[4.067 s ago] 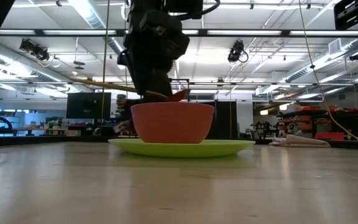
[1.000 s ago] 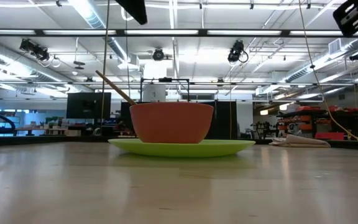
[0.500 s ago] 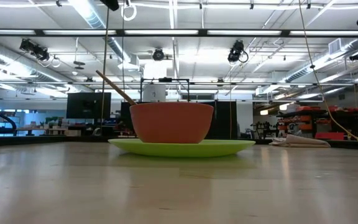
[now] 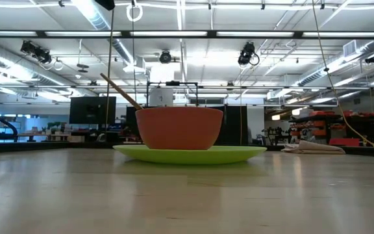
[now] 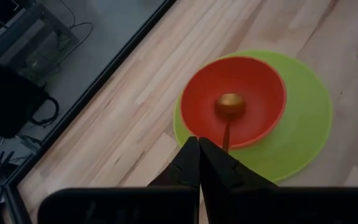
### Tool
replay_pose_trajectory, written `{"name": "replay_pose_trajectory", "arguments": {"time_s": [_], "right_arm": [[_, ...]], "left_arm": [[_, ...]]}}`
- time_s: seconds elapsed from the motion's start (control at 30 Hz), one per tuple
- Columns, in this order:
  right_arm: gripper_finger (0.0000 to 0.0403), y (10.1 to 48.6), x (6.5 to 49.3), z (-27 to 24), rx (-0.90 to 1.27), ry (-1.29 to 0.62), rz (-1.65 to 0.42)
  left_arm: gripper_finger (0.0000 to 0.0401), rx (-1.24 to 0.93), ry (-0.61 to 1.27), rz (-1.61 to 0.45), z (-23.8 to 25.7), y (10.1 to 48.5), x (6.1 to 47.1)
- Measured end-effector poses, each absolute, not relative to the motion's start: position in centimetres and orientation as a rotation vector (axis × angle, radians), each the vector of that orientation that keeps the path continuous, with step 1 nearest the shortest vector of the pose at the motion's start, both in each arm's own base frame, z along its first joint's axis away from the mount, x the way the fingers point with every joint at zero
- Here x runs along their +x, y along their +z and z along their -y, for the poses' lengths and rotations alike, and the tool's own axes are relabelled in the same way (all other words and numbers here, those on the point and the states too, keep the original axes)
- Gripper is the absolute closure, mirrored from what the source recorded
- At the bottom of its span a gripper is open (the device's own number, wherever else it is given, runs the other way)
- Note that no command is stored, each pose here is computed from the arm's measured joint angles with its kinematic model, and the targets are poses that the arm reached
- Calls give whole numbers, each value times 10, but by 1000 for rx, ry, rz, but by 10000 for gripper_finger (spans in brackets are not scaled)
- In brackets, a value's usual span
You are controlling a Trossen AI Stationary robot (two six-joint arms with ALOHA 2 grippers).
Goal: Pick and place plate/cup/fork/spoon on tray
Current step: Put the silver fork beside the green plate on the table
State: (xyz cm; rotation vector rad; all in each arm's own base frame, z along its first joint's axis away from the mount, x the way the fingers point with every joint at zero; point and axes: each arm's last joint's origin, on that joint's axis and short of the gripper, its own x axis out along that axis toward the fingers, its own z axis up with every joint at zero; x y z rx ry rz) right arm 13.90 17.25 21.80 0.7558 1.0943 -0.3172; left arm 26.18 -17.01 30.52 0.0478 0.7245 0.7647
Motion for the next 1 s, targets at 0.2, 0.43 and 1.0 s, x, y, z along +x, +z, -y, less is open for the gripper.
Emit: {"name": "replay_pose_trajectory", "arguments": {"time_s": [0.2, 0.43, 1.0], "right_arm": [[403, 206, 135, -180, 959, -466, -1346], [402, 197, 135, -186, 1111, -651, -1468], [301, 168, 140, -177, 1100, -849, -1551]], "left_arm": [[382, 68, 770, -706, 171, 304, 261], [394, 111, 785, -652, 169, 305, 262], [380, 120, 787, -645, 170, 304, 263]]}}
